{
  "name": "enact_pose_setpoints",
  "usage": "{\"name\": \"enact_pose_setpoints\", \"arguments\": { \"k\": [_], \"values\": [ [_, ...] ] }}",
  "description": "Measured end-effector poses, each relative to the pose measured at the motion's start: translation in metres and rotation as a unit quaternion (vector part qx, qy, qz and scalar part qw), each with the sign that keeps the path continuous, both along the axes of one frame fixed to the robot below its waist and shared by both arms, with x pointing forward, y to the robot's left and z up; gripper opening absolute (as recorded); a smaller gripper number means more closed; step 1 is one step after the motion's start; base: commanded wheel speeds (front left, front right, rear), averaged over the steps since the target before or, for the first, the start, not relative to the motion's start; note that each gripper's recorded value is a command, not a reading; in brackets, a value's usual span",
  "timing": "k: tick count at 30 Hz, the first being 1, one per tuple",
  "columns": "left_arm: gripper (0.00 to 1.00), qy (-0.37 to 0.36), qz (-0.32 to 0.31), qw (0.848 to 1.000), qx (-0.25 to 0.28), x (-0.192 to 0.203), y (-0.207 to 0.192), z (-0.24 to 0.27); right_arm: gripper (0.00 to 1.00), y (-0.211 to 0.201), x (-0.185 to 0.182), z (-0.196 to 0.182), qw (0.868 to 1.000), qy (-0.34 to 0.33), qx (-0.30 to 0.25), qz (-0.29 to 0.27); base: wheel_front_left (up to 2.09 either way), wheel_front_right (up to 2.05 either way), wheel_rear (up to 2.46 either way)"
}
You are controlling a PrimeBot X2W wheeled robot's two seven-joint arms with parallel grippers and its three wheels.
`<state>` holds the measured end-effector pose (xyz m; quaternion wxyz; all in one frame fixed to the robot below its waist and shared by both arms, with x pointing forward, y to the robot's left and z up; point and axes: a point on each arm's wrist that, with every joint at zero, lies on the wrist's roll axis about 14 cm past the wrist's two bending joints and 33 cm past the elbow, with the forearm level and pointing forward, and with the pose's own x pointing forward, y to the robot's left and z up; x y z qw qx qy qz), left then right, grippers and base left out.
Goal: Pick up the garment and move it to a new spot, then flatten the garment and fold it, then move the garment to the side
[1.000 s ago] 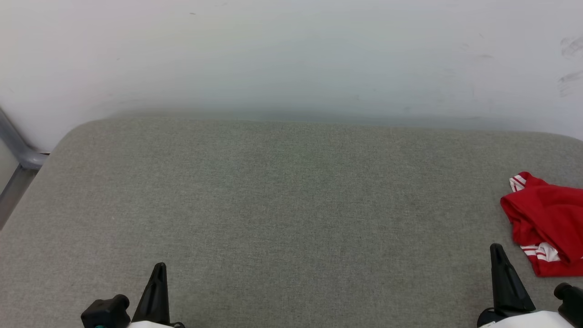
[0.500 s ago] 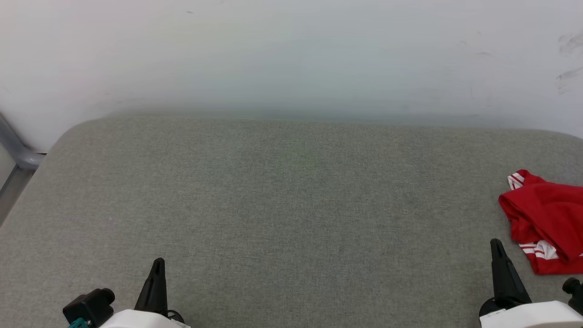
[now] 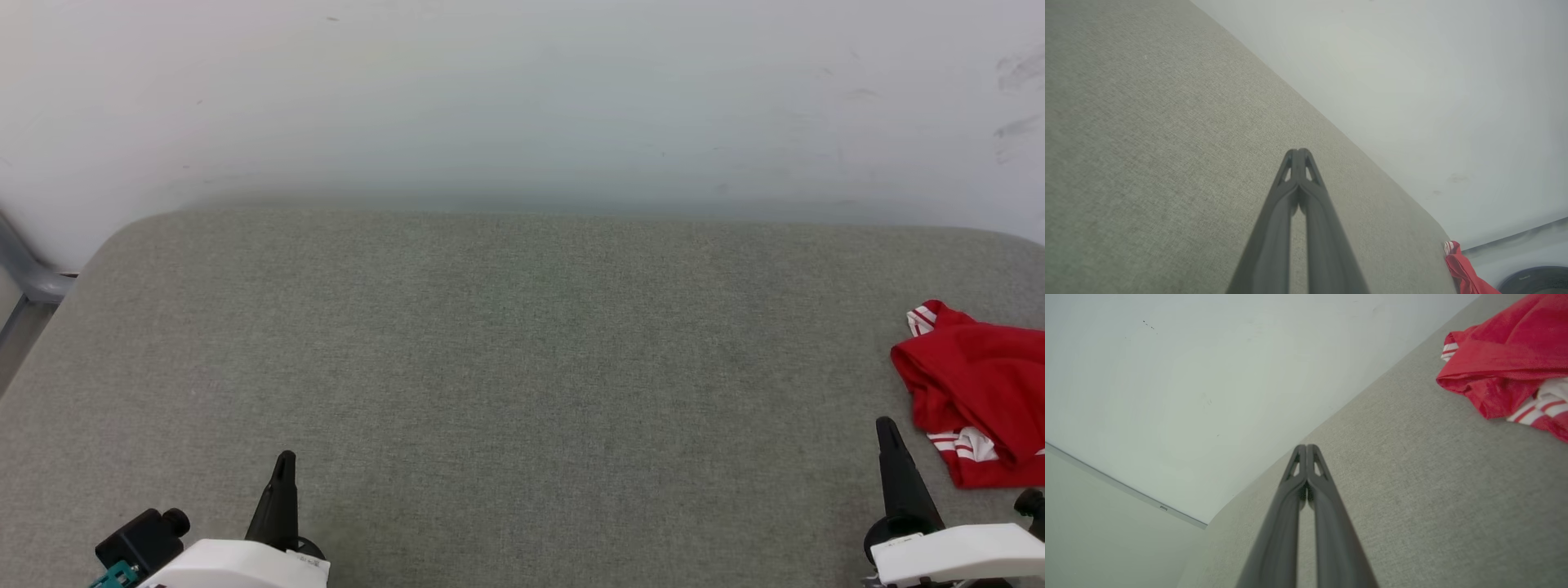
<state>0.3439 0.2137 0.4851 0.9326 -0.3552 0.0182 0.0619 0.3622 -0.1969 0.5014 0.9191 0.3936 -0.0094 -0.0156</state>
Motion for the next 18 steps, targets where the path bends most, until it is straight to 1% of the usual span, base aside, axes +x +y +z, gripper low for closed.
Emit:
{"name": "enact_pose_setpoints", "arguments": {
  "k": [9,18],
  "values": [
    [0.0,-0.001,-0.002,0.998,-0.063,0.006,-0.002,0.0,0.0,-0.001,0.004,-0.001,0.998,0.004,0.056,0.0,0.0,0.0,0.0],
    [0.0,-0.006,-0.003,0.993,-0.12,0.011,-0.002,0.001,0.0,-0.001,0.008,-0.001,0.994,0.006,0.109,0.0,0.0,0.0,0.0]
  ]
}}
